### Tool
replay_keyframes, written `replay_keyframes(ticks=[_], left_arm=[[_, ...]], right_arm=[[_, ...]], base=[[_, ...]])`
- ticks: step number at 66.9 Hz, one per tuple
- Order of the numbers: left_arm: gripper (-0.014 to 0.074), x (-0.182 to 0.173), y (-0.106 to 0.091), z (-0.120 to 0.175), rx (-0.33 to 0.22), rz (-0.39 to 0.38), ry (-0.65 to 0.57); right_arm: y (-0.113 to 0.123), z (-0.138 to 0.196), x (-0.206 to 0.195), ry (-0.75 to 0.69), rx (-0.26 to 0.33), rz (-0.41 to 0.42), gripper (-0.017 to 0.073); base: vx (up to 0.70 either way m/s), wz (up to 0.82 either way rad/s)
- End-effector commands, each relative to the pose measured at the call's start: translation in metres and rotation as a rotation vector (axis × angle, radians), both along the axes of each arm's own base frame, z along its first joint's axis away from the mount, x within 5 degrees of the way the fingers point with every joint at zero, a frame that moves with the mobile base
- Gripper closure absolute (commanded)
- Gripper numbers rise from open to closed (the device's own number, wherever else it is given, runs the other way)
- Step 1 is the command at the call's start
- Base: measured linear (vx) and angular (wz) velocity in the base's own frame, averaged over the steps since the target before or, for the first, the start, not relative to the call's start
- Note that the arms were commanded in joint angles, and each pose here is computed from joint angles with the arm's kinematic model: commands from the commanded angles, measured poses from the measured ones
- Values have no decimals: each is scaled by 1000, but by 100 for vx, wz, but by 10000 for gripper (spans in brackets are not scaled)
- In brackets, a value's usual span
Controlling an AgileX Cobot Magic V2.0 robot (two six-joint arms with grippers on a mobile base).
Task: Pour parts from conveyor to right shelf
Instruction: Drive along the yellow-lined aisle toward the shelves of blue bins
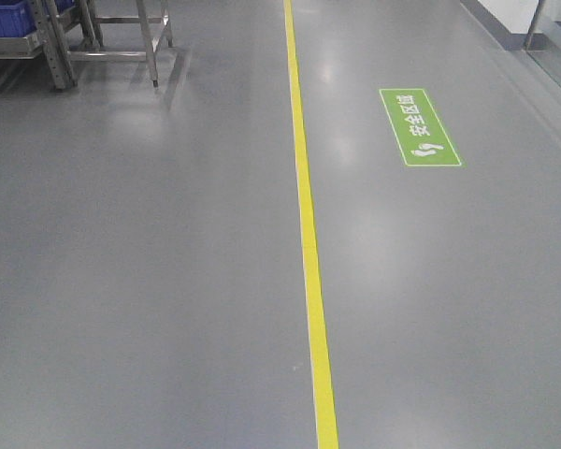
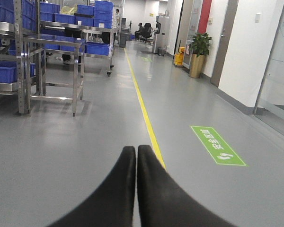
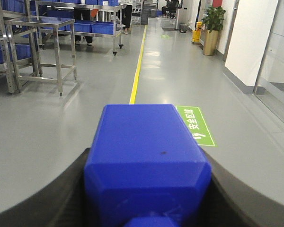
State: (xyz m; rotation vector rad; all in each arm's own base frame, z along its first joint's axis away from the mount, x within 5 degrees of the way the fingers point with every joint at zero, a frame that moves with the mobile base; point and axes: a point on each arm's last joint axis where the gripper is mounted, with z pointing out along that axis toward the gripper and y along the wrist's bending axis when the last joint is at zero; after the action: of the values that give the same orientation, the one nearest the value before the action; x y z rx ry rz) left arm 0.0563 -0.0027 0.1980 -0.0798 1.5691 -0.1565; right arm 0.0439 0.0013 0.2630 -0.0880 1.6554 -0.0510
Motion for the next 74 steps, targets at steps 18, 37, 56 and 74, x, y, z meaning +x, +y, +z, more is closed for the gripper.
replay_keyframes(ticks=[18, 37, 56, 74], left_arm=[[600, 0, -1, 0, -16, -8, -60], [600, 0, -1, 0, -16, -8, -60], [600, 0, -1, 0, -16, -8, -60], [600, 0, -1, 0, -16, -8, -60]], right_arm=[[0, 16, 0, -97, -8, -3, 564], [0, 16, 0, -97, -8, -3, 564], [0, 16, 0, -97, -8, -3, 564], [0, 16, 0, -97, -8, -3, 564]], base=[[50, -3], [56, -10], [61, -7], [65, 4]])
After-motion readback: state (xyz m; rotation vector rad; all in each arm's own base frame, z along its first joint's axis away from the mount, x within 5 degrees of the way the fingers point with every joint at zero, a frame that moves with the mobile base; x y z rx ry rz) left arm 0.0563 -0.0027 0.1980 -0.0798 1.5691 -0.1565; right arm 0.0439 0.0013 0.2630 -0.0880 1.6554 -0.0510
